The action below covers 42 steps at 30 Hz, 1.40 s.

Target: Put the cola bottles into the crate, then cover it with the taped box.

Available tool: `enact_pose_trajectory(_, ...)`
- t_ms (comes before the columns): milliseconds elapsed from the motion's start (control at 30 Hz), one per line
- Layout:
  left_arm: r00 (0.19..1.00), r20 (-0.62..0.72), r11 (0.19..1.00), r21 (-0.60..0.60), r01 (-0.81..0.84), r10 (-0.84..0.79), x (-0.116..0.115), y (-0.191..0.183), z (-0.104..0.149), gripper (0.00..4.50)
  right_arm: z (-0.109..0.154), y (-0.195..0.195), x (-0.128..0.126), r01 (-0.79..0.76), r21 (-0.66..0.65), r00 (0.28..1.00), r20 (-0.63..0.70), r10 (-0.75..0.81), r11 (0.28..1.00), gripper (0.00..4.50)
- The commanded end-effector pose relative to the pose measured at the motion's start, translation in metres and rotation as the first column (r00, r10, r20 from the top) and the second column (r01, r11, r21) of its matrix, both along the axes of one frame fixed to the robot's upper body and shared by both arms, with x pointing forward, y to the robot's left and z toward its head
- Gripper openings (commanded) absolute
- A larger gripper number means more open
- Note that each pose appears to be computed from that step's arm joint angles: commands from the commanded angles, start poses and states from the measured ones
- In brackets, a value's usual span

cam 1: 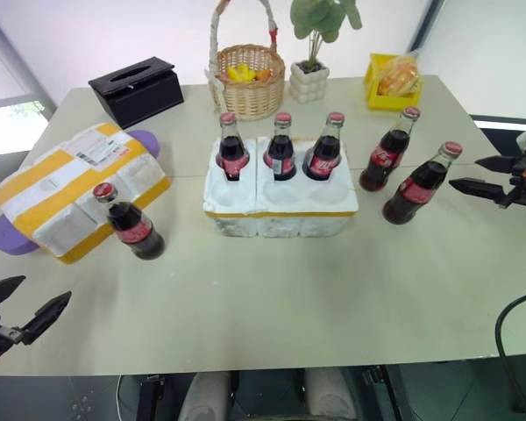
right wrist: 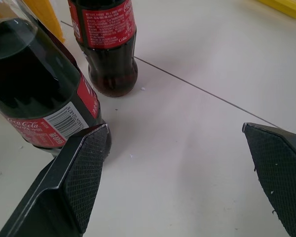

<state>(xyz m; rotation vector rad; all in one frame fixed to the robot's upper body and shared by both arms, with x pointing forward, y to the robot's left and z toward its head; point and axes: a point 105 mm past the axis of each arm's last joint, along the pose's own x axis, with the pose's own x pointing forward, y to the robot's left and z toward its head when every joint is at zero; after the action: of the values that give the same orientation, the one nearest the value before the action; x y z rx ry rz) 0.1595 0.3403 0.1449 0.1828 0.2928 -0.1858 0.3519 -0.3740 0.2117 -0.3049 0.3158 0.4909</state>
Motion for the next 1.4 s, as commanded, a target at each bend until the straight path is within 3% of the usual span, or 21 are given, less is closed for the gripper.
enact_pose_trajectory(33,1.000,0.021,1.000,0.024,0.001,-0.002,0.000,-0.001,0.007,4.45,0.017,-0.004,-0.002,0.010,0.015,0.998,0.062,-0.011,1.000,4.50)
enact_pose_trajectory(533,1.000,0.006,0.999,0.027,-0.021,0.021,0.000,0.007,0.007,4.45,0.015,-0.007,-0.003,0.032,0.043,0.997,0.068,-0.035,0.999,4.50)
enact_pose_trajectory(700,0.999,0.053,1.000,-0.016,0.005,-0.005,0.005,0.000,0.017,4.45,0.013,-0.007,-0.003,0.030,0.039,0.998,0.063,-0.033,0.999,4.50)
enact_pose_trajectory(833,0.994,0.113,0.992,-0.123,0.023,-0.009,0.007,-0.005,0.029,4.45,0.020,-0.005,-0.003,0.013,0.025,0.998,0.066,-0.015,1.000,4.50)
enact_pose_trajectory(1033,0.993,0.079,0.984,-0.149,0.102,-0.091,0.006,-0.022,0.027,4.45,0.044,-0.007,-0.010,-0.014,0.021,0.995,0.099,0.012,1.000,4.50)
enact_pose_trajectory(1400,0.979,0.097,0.971,-0.140,0.194,-0.182,0.031,-0.034,0.028,4.45,0.093,0.008,-0.033,-0.211,-0.006,0.967,0.144,0.210,0.977,4.50)
